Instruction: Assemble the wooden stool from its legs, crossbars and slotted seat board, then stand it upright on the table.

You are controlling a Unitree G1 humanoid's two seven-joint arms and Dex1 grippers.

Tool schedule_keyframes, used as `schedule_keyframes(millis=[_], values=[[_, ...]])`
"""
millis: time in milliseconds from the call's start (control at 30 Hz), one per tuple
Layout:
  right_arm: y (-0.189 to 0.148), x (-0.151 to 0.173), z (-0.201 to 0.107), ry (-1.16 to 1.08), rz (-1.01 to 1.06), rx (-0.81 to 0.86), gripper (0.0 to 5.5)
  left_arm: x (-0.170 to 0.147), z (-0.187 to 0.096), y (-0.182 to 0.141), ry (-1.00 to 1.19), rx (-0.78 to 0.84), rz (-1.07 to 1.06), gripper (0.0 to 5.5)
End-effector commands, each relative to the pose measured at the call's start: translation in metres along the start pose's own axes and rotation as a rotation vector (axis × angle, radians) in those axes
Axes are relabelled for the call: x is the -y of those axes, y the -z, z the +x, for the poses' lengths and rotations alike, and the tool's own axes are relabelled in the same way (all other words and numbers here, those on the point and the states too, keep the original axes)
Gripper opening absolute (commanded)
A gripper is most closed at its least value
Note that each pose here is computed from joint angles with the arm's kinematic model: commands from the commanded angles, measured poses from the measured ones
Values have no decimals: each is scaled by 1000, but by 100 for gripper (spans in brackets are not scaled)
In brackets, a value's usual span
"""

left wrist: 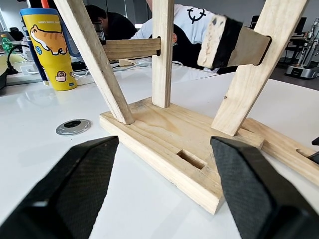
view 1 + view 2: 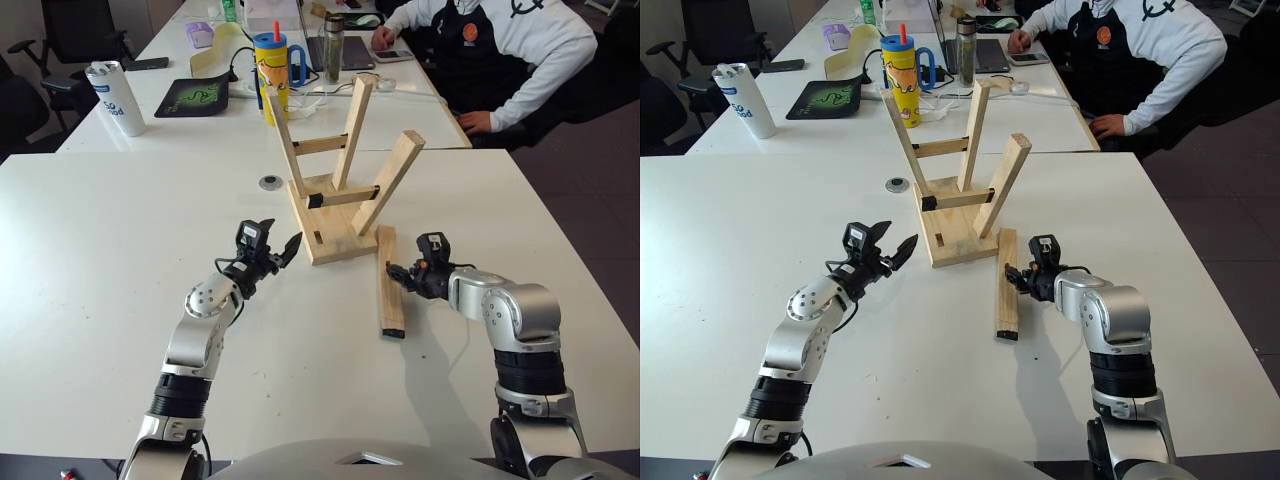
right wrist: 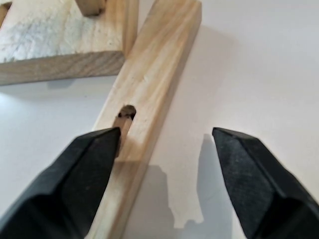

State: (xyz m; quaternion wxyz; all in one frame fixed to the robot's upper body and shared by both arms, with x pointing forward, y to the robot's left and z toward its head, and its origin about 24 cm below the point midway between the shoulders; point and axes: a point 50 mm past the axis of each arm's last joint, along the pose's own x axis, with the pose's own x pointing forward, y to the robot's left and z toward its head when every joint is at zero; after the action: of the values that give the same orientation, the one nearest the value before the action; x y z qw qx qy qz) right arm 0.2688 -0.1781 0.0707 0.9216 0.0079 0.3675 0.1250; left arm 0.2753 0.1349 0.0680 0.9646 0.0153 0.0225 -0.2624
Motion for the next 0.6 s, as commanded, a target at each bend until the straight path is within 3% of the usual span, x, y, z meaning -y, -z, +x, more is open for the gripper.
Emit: schedule_keyframes(millis=[33, 167, 400, 600], values=[[16, 0, 6, 20, -40, -93, 343, 1, -2, 0, -7, -3, 2, 342], [21, 7, 13, 48, -74, -116, 343, 2, -1, -1, -5, -2, 1, 342], [26, 48, 27, 168, -97, -151, 343, 3, -5, 0, -20, -2, -3, 342], [-2, 75, 35, 266, -168, -18, 343, 3, -3, 0, -12, -7, 2, 342]])
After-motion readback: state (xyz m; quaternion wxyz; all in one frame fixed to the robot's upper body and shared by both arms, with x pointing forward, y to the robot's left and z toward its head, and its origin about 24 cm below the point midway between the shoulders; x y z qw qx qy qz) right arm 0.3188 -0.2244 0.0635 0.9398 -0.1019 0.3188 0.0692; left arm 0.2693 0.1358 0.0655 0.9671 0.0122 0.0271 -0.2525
